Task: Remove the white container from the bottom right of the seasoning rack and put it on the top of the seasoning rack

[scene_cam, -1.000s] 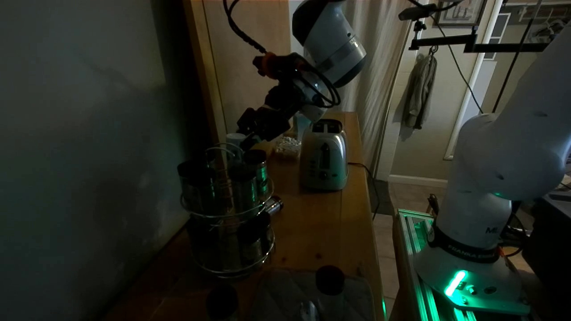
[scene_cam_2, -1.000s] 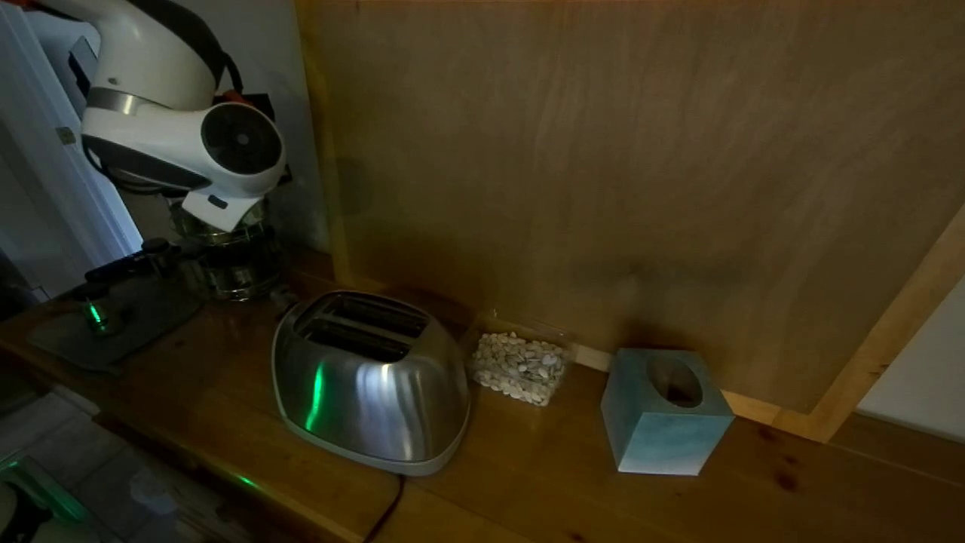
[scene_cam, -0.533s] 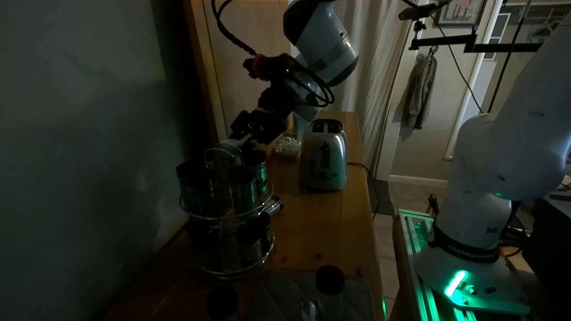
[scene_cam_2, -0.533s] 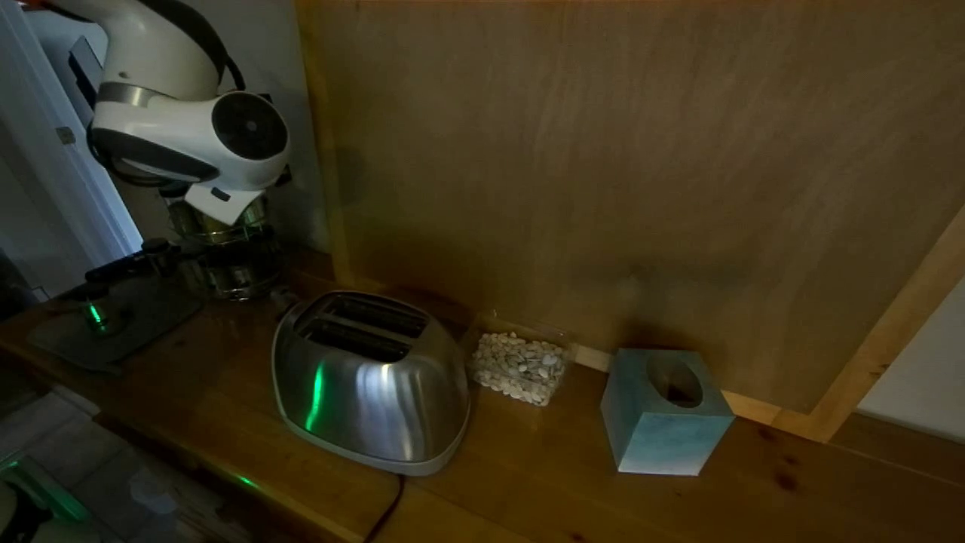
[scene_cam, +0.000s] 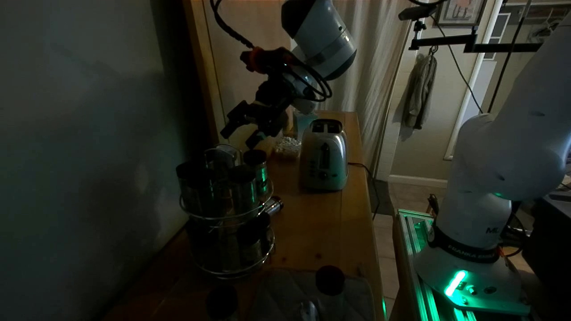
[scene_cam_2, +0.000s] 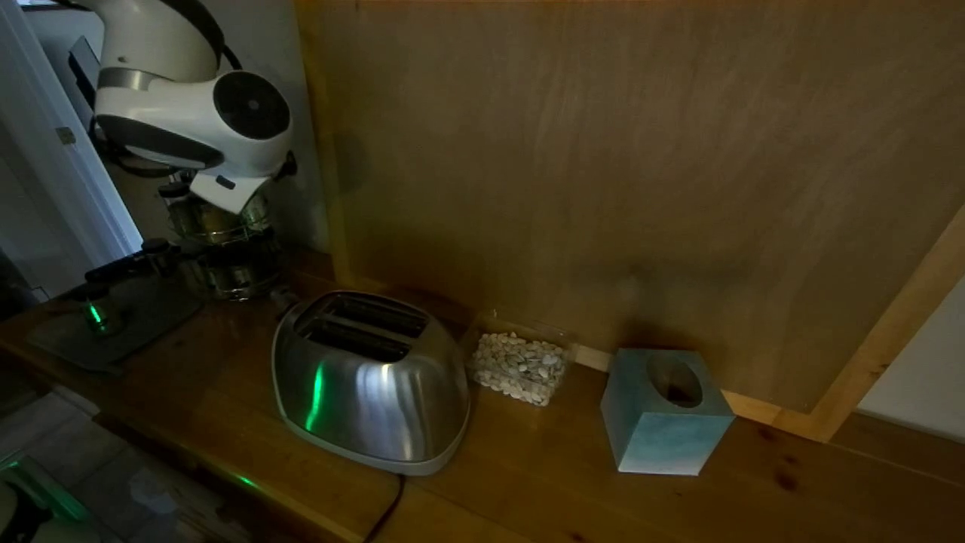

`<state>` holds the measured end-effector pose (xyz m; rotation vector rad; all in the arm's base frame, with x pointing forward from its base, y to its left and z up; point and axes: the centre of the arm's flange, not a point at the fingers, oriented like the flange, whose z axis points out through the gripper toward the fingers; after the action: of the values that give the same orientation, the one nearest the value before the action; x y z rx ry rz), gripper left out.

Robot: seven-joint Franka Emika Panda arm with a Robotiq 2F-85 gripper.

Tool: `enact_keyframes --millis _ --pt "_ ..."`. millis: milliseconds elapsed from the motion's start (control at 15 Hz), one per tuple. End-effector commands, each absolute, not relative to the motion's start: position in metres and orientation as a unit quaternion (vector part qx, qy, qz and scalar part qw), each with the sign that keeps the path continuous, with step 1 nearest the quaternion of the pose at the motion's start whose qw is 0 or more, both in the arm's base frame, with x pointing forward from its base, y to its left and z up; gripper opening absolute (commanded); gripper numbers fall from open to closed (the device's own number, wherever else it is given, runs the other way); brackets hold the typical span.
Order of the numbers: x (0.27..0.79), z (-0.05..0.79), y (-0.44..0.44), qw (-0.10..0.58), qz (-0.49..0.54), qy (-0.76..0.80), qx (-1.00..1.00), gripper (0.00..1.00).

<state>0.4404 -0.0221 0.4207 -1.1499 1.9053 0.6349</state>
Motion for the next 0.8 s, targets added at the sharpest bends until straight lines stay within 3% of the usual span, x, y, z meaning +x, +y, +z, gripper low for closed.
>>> enact_keyframes --millis 0,733 --pt "0.441 0.455 -0.022 0.405 0.216 0.748 -0.48 1.0" --pt "0.404 0.535 0.01 0.335 0.019 0.682 -0.65 1.0"
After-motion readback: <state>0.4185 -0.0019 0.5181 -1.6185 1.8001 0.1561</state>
